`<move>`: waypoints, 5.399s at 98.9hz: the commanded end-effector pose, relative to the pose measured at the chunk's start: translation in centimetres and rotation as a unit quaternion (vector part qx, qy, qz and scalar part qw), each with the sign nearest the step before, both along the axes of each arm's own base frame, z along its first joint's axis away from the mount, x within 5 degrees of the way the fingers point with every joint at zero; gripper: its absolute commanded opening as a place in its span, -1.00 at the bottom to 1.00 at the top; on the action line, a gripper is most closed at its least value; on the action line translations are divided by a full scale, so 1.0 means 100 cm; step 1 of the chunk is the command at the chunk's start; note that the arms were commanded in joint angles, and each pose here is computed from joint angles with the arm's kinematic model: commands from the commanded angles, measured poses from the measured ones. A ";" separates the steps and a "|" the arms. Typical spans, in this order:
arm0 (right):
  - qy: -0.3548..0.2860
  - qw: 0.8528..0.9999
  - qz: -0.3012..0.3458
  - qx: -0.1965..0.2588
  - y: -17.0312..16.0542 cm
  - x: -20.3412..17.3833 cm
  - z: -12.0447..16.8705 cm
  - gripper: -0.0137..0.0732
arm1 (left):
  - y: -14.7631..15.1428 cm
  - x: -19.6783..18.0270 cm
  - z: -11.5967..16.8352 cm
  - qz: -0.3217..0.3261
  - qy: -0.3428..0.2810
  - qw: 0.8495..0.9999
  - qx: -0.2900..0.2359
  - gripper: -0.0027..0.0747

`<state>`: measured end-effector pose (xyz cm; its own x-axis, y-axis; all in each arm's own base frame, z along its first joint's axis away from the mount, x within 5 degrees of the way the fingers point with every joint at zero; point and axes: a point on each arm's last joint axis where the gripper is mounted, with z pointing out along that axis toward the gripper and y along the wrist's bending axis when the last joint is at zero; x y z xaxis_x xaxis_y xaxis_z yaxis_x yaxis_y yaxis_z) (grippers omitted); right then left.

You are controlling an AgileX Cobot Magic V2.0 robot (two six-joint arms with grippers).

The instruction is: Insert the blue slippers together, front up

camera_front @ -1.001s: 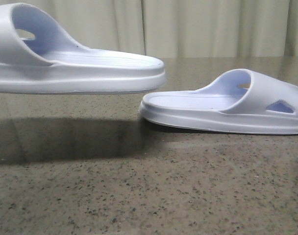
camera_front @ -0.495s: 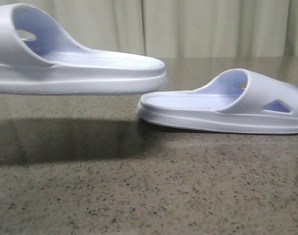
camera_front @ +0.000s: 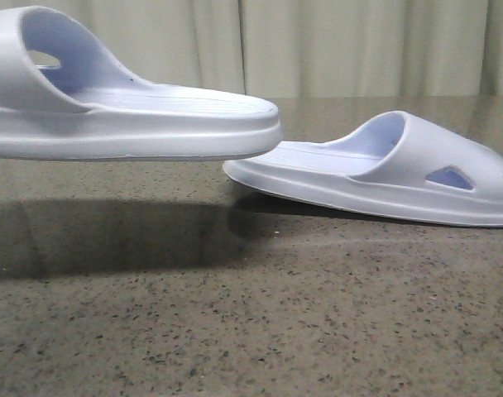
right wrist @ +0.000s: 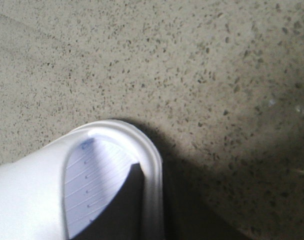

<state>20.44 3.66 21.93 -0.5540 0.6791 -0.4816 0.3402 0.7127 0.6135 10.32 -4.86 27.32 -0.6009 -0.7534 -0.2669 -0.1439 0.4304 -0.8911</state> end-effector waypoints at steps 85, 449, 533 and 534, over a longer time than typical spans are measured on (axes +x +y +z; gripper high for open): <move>-0.297 0.955 0.019 0.004 -0.004 -0.028 0.160 -0.93 | -0.004 0.001 0.015 -0.003 -0.008 0.998 -0.056 -0.89; -0.195 0.863 0.436 0.163 0.086 -0.007 0.111 -0.93 | -0.024 -0.011 0.039 -0.116 -0.043 0.971 -0.206 -0.89; -0.337 0.883 0.316 -0.084 0.035 -0.017 0.143 -0.11 | -0.018 -0.006 0.037 -0.076 -0.061 0.979 -0.180 -0.89; -0.341 0.882 0.313 -0.085 0.034 -0.019 0.145 -0.11 | -0.018 -0.006 0.037 -0.076 -0.061 0.979 -0.180 -0.89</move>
<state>19.63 7.65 33.93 -0.4428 0.2001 -0.8740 -0.5364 0.7219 0.4371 9.75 -6.52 29.65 -0.6896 -0.7152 -0.1139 -0.0058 0.1627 -0.9867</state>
